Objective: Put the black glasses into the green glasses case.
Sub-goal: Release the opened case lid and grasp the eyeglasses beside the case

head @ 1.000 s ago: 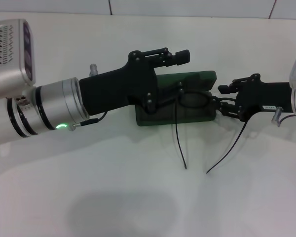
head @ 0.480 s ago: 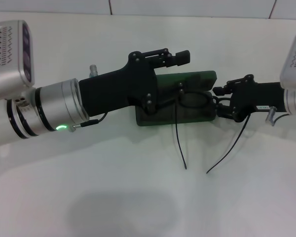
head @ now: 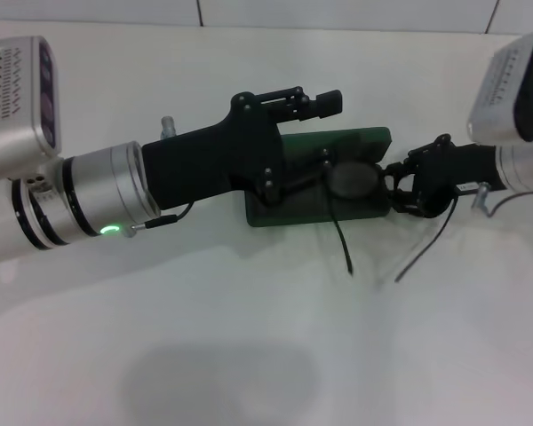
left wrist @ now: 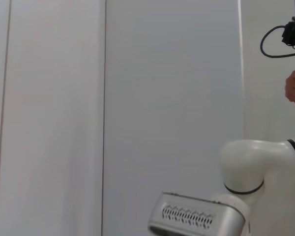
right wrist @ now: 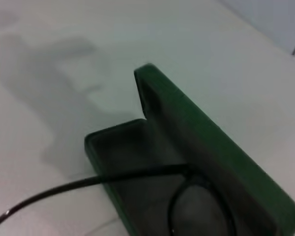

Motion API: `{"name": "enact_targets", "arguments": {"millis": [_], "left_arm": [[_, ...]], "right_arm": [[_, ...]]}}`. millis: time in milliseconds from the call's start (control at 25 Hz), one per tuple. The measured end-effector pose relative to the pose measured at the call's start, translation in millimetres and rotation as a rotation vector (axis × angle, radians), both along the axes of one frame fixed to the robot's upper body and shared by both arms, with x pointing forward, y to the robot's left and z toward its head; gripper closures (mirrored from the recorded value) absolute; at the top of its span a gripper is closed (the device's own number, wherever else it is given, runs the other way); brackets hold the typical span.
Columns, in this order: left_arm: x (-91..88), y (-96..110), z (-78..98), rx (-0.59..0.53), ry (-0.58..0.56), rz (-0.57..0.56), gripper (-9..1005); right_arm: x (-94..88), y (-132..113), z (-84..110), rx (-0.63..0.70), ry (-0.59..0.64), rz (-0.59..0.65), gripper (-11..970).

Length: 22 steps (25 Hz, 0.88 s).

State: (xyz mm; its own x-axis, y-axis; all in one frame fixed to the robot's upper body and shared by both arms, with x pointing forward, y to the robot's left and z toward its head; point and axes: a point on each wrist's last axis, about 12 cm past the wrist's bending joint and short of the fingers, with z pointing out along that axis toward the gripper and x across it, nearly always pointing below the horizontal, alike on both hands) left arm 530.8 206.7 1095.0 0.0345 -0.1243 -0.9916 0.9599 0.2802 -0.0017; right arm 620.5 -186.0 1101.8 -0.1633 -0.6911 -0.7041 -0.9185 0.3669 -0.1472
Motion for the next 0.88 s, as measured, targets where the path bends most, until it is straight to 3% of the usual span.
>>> {"name": "enact_targets", "arguments": {"millis": [880], "left_arm": [[2.4,0.4,2.5,0.000,-0.010,0.002,511]], "right_arm": [[3.3,8.9,13.5,-0.084,-0.013,0.040,613]]}}
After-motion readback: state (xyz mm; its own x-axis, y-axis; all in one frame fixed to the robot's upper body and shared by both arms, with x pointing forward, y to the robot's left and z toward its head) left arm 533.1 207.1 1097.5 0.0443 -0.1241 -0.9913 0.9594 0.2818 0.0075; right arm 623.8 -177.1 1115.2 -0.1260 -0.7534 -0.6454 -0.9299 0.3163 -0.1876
